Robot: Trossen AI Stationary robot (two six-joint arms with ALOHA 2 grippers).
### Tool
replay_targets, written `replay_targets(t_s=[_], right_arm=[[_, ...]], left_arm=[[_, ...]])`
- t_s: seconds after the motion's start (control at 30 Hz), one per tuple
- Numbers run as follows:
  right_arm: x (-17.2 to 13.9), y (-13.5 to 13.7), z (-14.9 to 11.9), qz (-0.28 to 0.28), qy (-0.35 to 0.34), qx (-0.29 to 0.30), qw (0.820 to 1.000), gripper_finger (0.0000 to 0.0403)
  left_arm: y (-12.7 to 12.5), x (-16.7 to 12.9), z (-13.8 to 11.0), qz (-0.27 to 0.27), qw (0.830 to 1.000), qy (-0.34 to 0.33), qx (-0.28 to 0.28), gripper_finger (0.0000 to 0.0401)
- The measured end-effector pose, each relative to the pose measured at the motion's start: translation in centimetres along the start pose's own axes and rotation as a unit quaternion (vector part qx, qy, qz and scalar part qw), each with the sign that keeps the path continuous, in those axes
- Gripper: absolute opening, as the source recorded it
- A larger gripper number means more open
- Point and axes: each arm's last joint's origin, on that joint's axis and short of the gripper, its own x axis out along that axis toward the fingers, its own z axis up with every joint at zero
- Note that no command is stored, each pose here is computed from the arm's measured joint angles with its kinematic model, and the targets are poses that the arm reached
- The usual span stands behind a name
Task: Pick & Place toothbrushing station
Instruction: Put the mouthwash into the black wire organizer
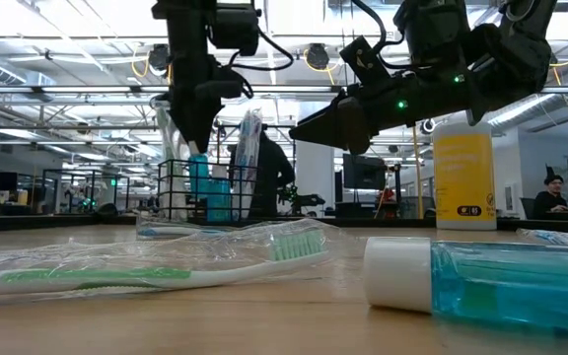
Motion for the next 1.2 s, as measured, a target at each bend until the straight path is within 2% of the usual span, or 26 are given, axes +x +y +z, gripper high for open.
replay_targets(t_s=[0.27,0.63,1.2], right_arm=[[0.0,0.0,0.0,0.0,0.0,0.0,1.0,0.0228],[0.0,0.0,0.0,0.0,0.0,0.0,1.0,0.0228],[0.0,-0.1,0.0,-0.001,0.001,0.0,1.0,0.0228]], left_arm=[[0.0,0.5,-0.3,0.004,1.0,0.009,0.005,0.0113],[-0.3,0.5,0.6,-0.019,0.998,-0.036,0.04,0.0113],[1.6,1.0,2.1,-0.067,0.996,-0.051,0.037,0.0113]])
